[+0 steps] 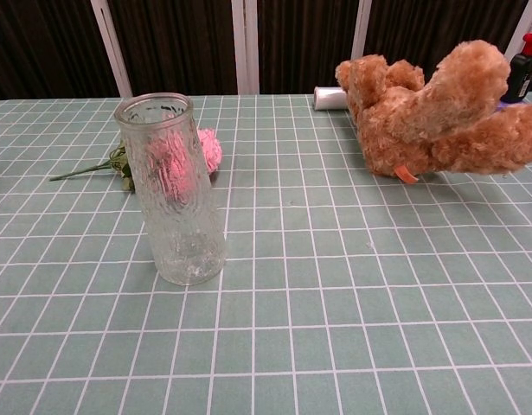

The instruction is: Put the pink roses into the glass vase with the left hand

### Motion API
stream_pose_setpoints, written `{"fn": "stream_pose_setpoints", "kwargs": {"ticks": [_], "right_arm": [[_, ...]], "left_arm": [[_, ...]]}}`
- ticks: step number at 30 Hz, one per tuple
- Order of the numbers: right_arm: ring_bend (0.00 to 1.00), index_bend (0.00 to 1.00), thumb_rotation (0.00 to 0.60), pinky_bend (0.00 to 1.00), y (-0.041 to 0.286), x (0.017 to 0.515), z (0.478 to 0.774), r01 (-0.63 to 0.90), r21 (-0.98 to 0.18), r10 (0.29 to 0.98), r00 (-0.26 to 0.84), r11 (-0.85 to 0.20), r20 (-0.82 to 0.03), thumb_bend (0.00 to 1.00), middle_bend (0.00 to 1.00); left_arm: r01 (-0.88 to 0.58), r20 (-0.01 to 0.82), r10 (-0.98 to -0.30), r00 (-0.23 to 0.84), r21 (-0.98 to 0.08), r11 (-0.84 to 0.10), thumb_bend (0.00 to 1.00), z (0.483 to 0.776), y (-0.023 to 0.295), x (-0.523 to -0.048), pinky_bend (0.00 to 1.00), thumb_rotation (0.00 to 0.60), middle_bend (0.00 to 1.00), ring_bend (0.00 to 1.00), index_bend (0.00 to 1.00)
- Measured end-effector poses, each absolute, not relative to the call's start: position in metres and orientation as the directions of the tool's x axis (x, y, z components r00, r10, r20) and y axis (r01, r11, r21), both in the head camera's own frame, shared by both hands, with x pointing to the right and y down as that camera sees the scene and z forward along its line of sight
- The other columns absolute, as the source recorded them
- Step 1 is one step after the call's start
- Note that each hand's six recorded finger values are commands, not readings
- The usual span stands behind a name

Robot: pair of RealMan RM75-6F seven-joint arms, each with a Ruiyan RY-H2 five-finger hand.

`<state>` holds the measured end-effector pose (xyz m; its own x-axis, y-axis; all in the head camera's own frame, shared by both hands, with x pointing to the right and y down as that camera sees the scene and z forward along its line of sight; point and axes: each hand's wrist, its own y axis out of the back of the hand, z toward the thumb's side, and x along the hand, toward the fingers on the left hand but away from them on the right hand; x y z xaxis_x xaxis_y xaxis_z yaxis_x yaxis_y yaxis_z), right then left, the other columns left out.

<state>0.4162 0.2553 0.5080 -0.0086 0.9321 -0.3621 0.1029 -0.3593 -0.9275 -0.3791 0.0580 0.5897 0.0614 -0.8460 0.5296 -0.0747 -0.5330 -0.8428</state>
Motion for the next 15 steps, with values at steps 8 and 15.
{"fn": "stream_pose_setpoints", "kwargs": {"ticks": [8, 15], "right_arm": [[0.00, 0.08, 0.600, 0.00, 0.252, 0.420, 0.514, 0.086, -0.927, 0.928, -0.046, -0.366, -0.371, 0.22, 0.05], [0.00, 0.08, 0.600, 0.00, 0.251, 0.422, 0.518, 0.074, -0.925, 0.924, -0.061, -0.373, -0.377, 0.22, 0.05]], "left_arm": [[-0.062, 0.594, -0.800, 0.078, -0.798, -0.599, 0.16, 0.627, 0.035, -0.333, 0.02, 0.600, 0.01, 0.00, 0.05], [-0.058, 0.637, -0.770, 0.050, -0.767, -0.638, 0.16, 0.659, 0.021, -0.311, 0.02, 0.600, 0.01, 0.00, 0.04]]}}
